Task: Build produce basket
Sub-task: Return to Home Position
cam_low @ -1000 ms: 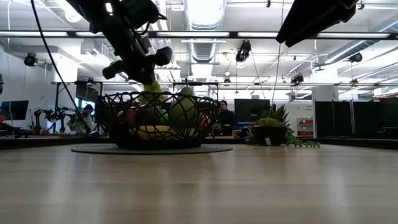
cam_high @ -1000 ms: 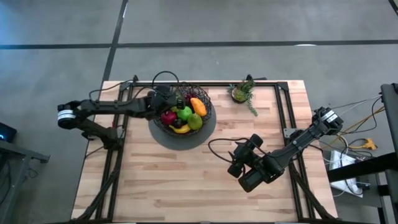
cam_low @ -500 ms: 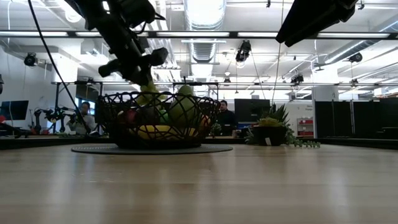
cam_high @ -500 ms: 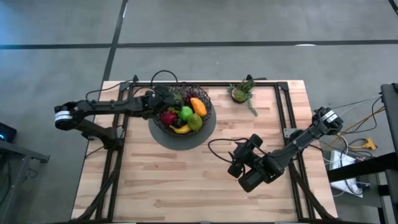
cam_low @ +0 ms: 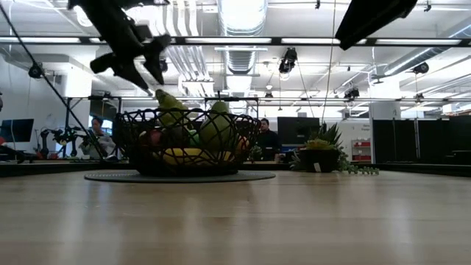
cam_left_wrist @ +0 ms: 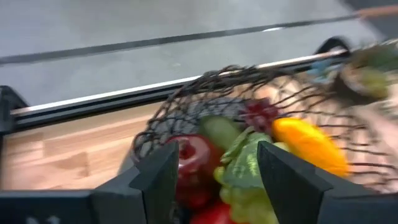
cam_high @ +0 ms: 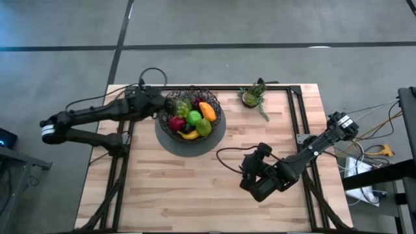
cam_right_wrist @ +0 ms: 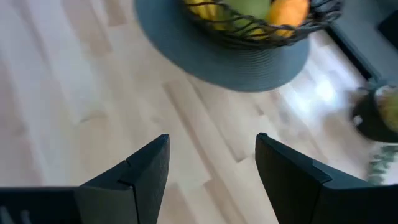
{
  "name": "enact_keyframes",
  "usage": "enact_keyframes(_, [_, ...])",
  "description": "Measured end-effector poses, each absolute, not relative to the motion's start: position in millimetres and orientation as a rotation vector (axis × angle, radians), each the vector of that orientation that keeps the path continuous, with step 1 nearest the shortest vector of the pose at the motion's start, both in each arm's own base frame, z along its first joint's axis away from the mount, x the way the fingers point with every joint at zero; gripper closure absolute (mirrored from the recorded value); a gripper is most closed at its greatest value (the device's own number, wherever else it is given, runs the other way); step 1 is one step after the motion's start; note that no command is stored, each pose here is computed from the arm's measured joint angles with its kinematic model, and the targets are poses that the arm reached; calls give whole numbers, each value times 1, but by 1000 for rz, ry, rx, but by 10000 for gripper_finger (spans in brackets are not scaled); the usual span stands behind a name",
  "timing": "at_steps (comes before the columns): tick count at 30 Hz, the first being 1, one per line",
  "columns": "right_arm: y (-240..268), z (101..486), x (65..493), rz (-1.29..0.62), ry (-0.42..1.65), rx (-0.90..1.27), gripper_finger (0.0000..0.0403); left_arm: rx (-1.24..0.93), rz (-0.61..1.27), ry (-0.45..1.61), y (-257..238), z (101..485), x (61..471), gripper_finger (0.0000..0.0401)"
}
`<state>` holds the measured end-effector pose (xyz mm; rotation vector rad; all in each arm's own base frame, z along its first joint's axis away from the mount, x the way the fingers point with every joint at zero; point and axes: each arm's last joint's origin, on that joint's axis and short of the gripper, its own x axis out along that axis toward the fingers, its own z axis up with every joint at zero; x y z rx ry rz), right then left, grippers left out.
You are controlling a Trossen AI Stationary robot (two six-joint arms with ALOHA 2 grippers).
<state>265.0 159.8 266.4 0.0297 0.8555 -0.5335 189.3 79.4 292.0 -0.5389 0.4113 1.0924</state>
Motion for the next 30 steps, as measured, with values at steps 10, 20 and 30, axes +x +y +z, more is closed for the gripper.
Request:
enact_keyframes(10, [154,304,248,-267,932,38,199,-586,930,243,54,323,153,206])
enact_keyframes(20, [93,303,172,-249,862,196,335,-626,729,267,20,320,163,208])
enact_keyframes(30, [59,252,136,-139,591,501,394,-603,504,305,-25,311,210,208])
